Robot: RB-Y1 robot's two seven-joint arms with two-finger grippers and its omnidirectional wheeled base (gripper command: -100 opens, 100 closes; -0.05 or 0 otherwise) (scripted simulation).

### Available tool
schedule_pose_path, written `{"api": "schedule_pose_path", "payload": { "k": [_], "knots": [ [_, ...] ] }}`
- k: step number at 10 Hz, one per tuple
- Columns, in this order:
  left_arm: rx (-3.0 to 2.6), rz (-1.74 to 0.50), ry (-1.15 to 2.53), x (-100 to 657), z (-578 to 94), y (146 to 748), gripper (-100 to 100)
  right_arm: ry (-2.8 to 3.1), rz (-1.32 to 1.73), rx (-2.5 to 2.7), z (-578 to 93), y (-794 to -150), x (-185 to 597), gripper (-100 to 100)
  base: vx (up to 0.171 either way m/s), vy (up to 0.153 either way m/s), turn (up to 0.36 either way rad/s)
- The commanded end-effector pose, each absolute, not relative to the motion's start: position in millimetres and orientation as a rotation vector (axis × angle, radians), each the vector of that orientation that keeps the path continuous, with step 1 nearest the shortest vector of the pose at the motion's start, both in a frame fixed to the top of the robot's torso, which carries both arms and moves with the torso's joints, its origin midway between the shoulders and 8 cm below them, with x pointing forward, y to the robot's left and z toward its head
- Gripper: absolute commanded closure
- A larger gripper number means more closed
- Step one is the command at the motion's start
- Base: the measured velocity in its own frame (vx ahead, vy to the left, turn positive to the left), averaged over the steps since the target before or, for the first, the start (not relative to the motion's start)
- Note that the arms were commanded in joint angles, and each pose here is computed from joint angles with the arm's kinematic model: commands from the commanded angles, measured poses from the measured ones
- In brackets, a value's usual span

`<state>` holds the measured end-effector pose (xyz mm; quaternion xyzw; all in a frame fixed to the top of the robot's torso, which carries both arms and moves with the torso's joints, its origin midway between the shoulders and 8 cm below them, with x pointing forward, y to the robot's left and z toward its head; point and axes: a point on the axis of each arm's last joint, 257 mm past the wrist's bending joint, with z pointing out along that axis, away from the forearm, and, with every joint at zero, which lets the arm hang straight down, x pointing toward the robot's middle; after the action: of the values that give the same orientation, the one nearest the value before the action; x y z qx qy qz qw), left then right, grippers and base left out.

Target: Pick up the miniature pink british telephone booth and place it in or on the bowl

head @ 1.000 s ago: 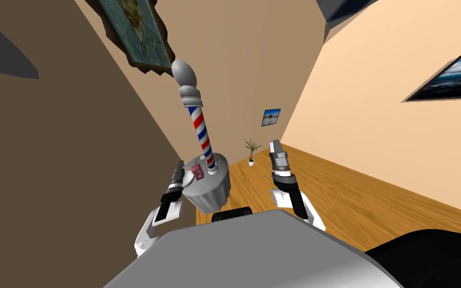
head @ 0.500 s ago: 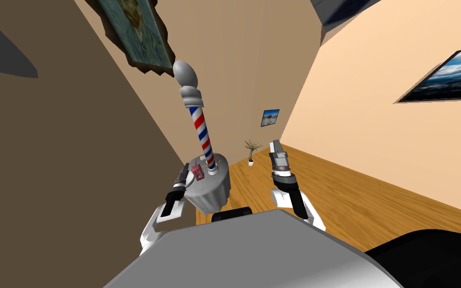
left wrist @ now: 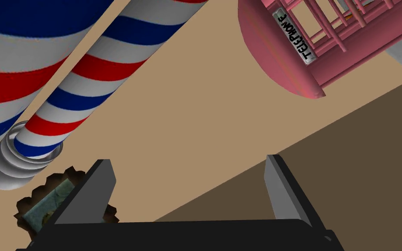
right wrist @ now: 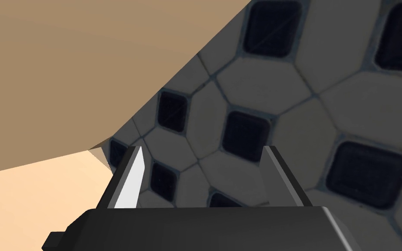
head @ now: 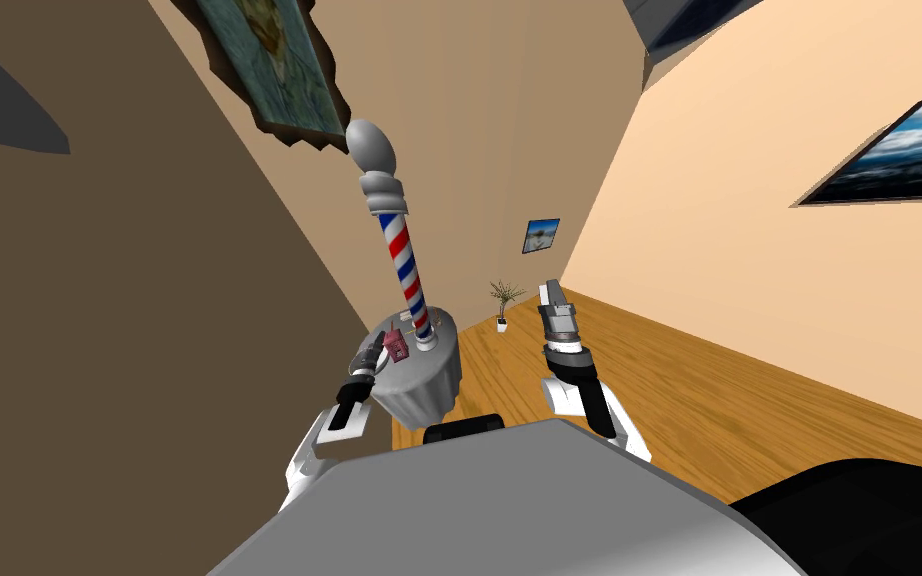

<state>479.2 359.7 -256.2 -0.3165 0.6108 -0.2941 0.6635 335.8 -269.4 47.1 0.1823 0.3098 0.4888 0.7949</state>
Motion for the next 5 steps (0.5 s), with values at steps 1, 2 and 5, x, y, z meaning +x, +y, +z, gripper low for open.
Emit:
{"api": "schedule_pose_path", "payload": {
  "k": [1,2,5],
  "knots": [
    [-0.686,-0.624,1.436,481.8,-272.2,360.0,-100,0.666,1.05,0.392,47.1,-269.4,335.8,0,0.015,0.002,0.008],
    [-0.665,-0.599,1.469,482.9,-281.6,360.5,-100,0.666,1.05,0.392,47.1,-269.4,335.8,0,0.019,0.003,0.008],
    [-0.605,-0.527,1.555,484.8,-304.8,365.0,-100,0.666,1.05,0.392,47.1,-269.4,335.8,0,0.021,-0.002,0.002]
  ]
}}
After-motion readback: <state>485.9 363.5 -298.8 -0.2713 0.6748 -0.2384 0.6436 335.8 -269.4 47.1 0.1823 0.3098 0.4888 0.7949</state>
